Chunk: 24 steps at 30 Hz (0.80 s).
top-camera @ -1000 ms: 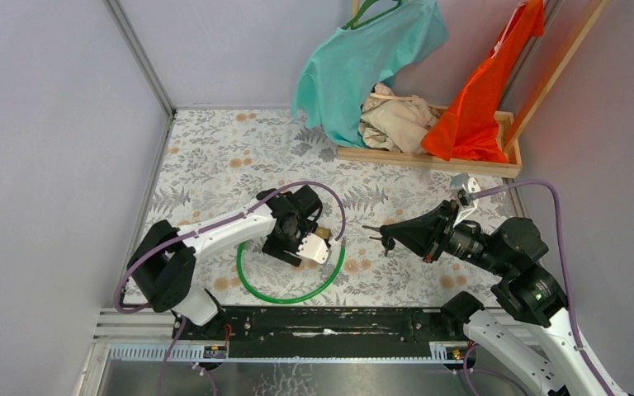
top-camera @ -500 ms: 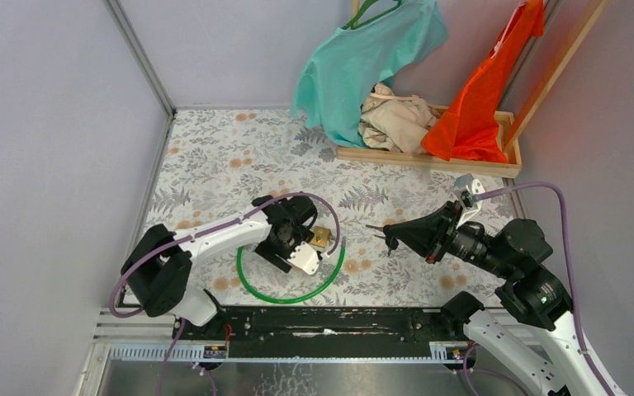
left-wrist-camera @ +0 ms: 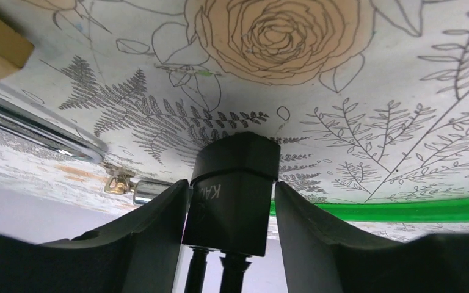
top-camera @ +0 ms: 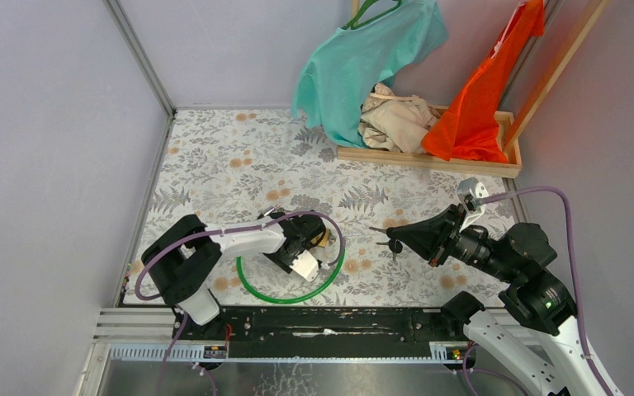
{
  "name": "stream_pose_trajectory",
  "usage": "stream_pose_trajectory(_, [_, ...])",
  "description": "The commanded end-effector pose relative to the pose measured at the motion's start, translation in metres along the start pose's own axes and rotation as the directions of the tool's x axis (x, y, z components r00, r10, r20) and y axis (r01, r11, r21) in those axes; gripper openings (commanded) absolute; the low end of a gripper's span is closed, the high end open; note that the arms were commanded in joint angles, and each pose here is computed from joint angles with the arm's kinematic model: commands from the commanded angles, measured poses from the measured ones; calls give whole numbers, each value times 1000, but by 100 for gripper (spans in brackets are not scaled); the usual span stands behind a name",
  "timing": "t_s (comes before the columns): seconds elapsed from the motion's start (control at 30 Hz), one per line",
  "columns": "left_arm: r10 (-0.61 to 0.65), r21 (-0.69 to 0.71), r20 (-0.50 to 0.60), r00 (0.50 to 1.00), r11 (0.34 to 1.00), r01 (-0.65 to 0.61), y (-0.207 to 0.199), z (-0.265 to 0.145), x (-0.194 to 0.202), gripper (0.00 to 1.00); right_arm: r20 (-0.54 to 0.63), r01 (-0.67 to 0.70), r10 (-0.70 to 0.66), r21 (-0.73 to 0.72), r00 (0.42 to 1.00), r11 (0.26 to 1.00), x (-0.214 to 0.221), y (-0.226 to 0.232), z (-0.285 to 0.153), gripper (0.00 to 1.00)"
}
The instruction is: Unlock with the key
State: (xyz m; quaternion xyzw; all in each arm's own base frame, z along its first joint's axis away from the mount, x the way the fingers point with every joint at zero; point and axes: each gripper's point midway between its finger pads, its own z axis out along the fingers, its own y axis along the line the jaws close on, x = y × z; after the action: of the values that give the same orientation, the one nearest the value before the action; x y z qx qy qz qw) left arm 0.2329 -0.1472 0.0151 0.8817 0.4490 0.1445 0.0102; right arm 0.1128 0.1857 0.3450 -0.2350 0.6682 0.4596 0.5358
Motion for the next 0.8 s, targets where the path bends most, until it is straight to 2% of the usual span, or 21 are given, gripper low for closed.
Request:
stream_pose_trajectory(0.0, [-42, -48, -86, 995, 998, 38, 5, 2, 8, 59, 67, 43, -43, -2, 997, 999, -24, 7, -5, 0])
stream_pose_trajectory(0.03, [-44, -50, -95, 995, 998, 40, 4, 2, 8, 56, 65, 44, -43, -2, 997, 999, -24, 7, -5, 0])
stream_pose_trajectory(0.1, [-51, -47, -104, 993, 998, 46, 3, 2, 6, 43, 61, 38, -38, 1, 997, 999, -23, 6, -4, 0])
stream_pose_trajectory(0.17, [-72, -46, -110, 991, 997, 67, 2, 2, 4, 39, 56, 32, -32, 3, 998, 999, -21, 5, -2, 0])
stream_pose_trajectory(0.33, [-124, -47, -96, 988, 992, 120, -1, 4, -5, 38, 57, 28, -28, -2, 998, 1000, -23, 6, -1, 0])
stream_pose_trajectory(0.57, [-162, -15, -77, 984, 987, 161, -11, 6, -11, 43, 47, 31, -31, -1, 998, 1000, -24, 6, 0, 0])
stream_pose_trajectory(0.7, [-166, 1, -69, 984, 986, 166, -14, 7, -13, 38, 46, 32, -32, -3, 998, 999, -25, 6, 1, 0])
stream_pose_trajectory(0.77, [-190, 7, -58, 980, 982, 191, -14, 6, -15, 29, 46, 35, -35, 0, 998, 999, -26, 6, 1, 0])
